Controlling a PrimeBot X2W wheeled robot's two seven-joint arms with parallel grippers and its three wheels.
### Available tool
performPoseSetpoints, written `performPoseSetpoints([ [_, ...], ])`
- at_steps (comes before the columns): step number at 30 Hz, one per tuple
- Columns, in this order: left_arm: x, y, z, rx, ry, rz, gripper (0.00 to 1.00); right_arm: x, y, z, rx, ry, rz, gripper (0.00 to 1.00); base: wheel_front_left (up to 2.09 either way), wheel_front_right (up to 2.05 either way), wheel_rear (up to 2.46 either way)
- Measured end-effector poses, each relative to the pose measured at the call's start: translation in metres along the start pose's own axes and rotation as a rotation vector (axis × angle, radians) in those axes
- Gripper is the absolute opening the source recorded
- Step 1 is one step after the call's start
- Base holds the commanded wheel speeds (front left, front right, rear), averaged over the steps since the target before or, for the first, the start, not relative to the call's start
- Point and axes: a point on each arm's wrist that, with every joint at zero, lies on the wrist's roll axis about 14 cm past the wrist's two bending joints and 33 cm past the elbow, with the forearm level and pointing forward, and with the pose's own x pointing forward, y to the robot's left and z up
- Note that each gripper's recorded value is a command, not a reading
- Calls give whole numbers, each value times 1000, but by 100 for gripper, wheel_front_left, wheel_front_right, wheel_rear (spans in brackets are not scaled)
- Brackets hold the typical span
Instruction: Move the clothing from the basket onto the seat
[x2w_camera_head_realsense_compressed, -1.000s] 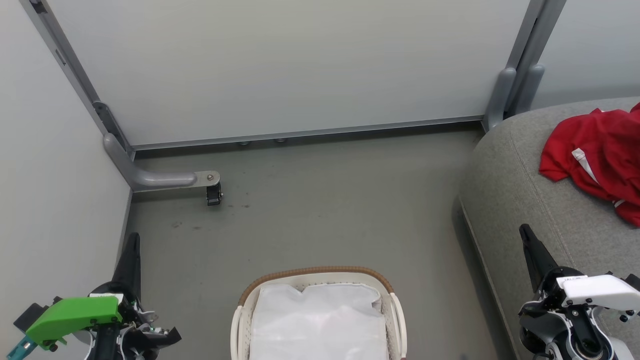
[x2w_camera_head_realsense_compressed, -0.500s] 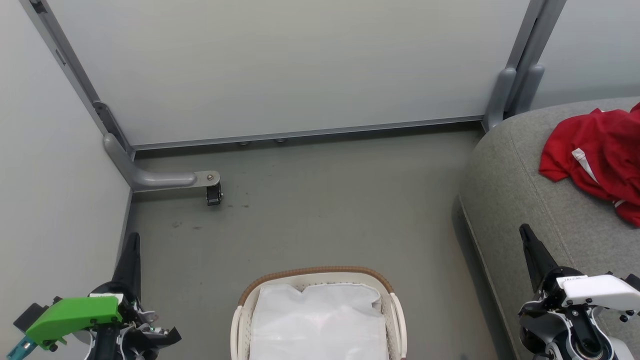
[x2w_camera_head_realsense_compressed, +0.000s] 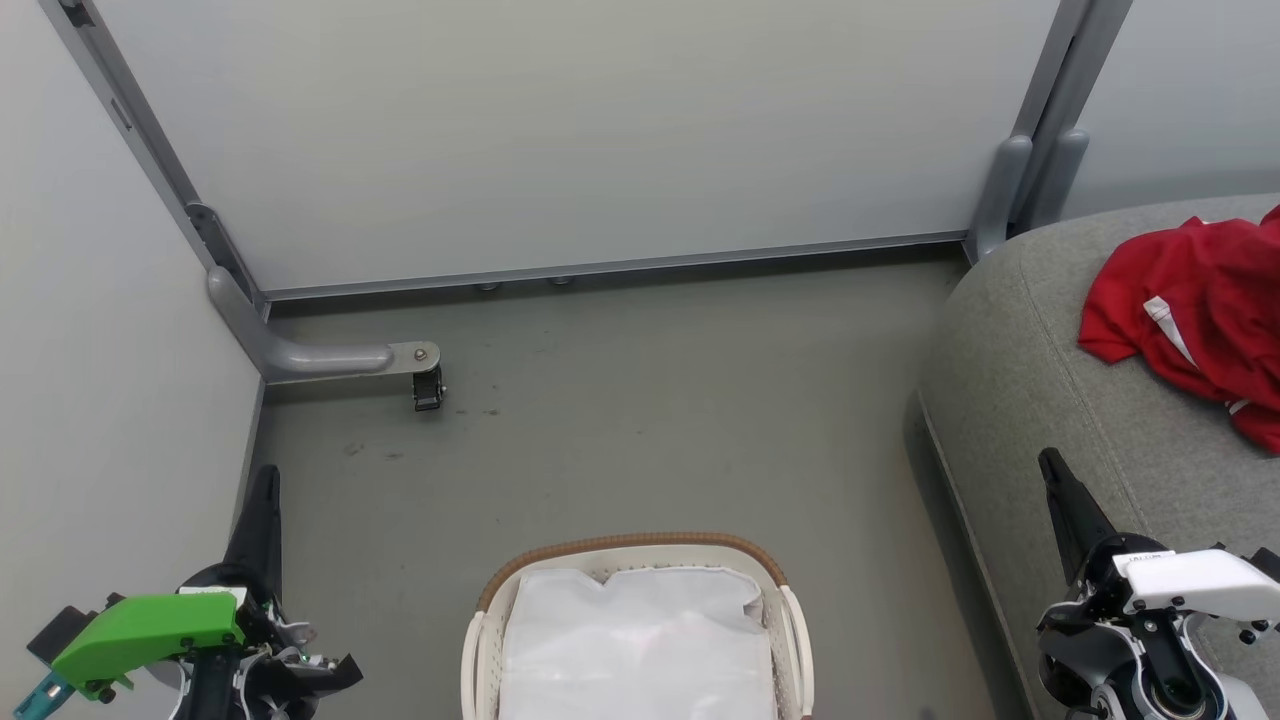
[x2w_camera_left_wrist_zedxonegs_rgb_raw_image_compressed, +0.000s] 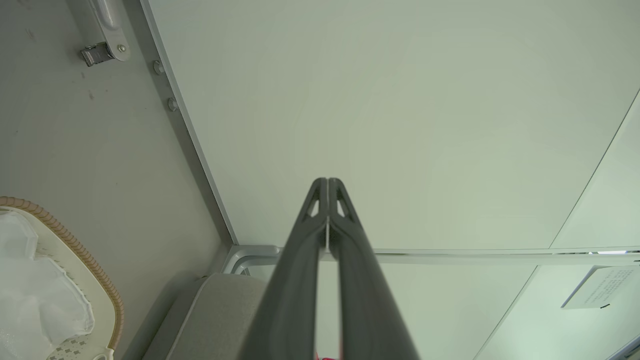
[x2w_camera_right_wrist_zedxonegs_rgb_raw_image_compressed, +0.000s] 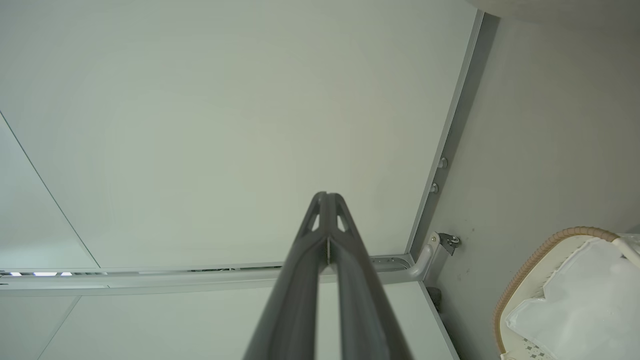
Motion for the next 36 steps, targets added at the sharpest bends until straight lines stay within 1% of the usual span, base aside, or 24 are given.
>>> performPoseSetpoints([
  [36, 0, 0, 0, 0, 0, 0, 0, 0, 0, 0, 0, 0, 0, 0, 0, 0, 0],
])
